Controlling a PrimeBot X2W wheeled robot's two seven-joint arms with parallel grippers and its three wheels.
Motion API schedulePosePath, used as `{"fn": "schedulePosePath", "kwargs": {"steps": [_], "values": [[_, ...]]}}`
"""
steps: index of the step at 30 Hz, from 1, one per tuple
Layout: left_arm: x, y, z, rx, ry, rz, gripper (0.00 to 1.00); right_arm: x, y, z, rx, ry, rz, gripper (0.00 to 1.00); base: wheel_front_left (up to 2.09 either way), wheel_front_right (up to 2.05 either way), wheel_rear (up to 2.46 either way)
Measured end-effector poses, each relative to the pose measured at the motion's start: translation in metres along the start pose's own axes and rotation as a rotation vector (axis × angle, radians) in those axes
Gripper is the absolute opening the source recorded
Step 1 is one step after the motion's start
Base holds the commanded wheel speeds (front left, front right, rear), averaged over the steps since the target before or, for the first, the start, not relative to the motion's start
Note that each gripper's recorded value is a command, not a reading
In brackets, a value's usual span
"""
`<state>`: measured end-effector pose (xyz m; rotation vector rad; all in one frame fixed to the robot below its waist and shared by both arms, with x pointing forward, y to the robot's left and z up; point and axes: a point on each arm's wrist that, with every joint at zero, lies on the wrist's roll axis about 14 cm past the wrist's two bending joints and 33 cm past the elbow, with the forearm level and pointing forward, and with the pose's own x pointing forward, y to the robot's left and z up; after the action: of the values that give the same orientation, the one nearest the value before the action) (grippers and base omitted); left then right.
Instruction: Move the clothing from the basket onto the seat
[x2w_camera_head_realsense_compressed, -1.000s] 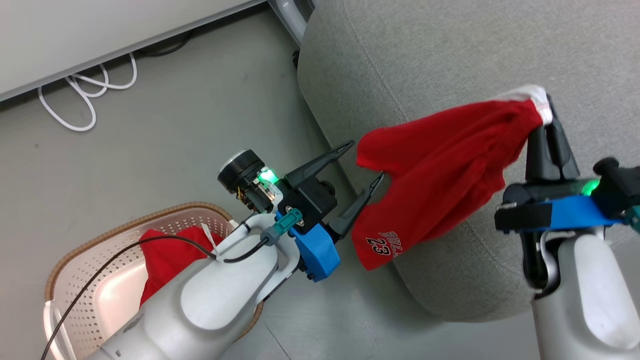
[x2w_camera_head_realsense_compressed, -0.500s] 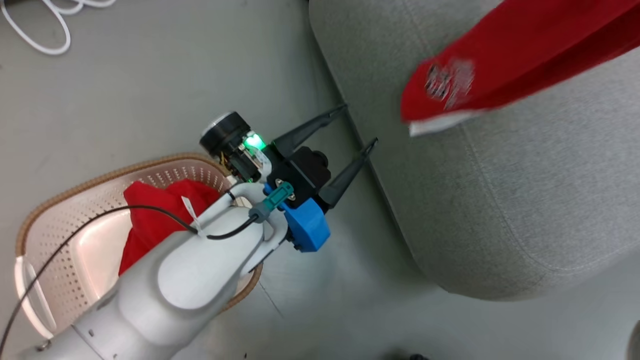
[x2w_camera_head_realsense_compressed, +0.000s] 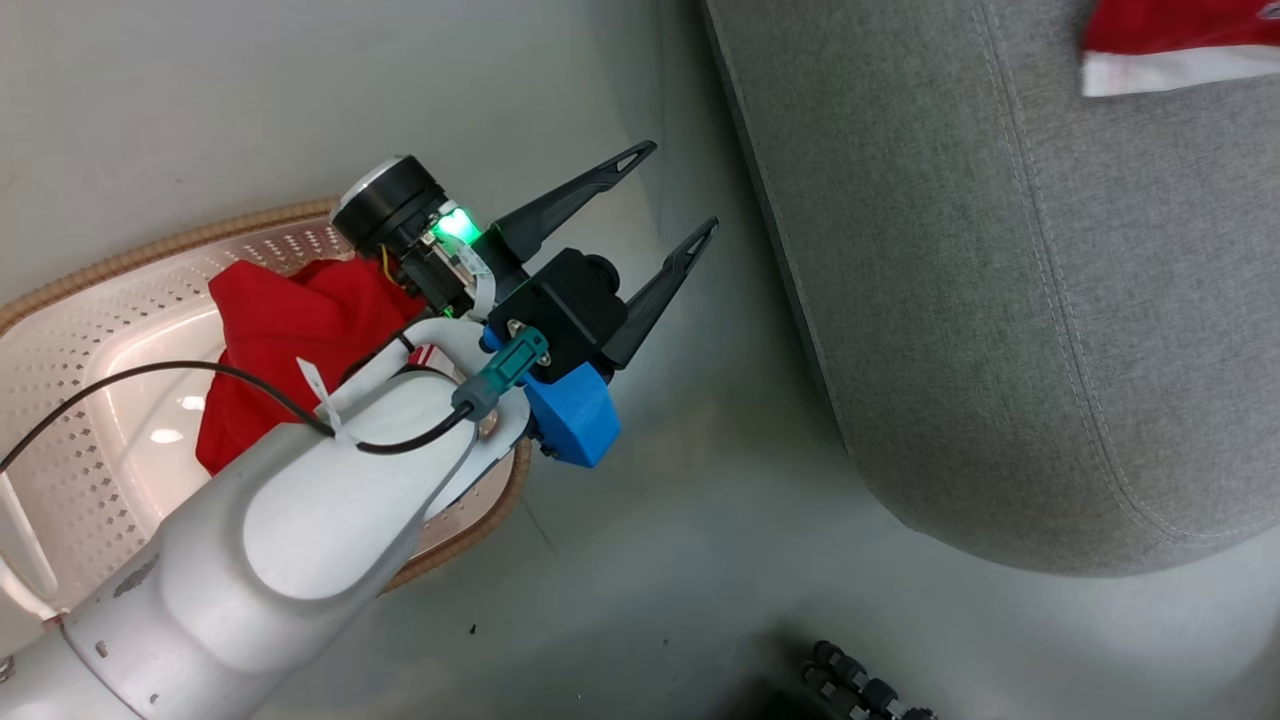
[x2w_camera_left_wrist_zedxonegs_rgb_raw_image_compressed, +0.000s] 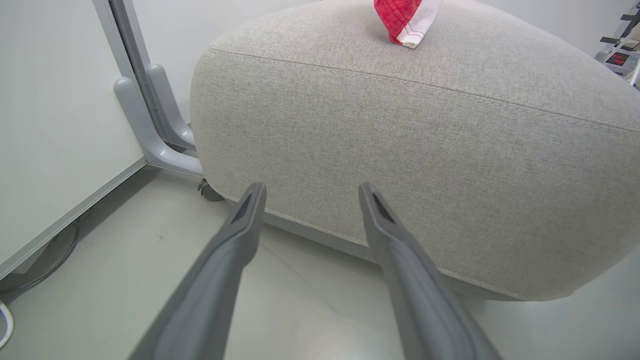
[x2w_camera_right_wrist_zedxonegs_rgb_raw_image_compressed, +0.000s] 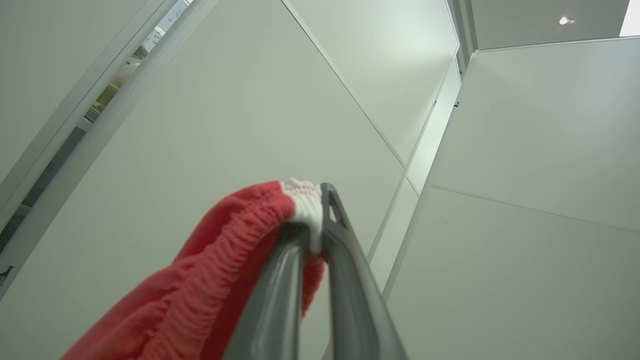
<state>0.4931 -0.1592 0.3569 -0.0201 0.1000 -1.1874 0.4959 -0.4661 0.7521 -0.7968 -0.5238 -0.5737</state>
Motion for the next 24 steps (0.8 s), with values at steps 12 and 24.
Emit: {"fn": "schedulePosePath", "kwargs": {"steps": [12, 24], "values": [[0.003, 0.004, -0.009, -0.024, -0.011, -0.004, 1.00, -0.065, 0.068, -0.097, 0.050, 0.297, 0.087, 0.00, 0.00, 0.00, 0.00], [-0.007, 0.011, -0.024, -0.035, 0.019, 0.020, 1.00, -0.169, 0.134, -0.177, 0.132, 0.637, 0.167, 0.00, 0.00, 0.00, 0.00]]}}
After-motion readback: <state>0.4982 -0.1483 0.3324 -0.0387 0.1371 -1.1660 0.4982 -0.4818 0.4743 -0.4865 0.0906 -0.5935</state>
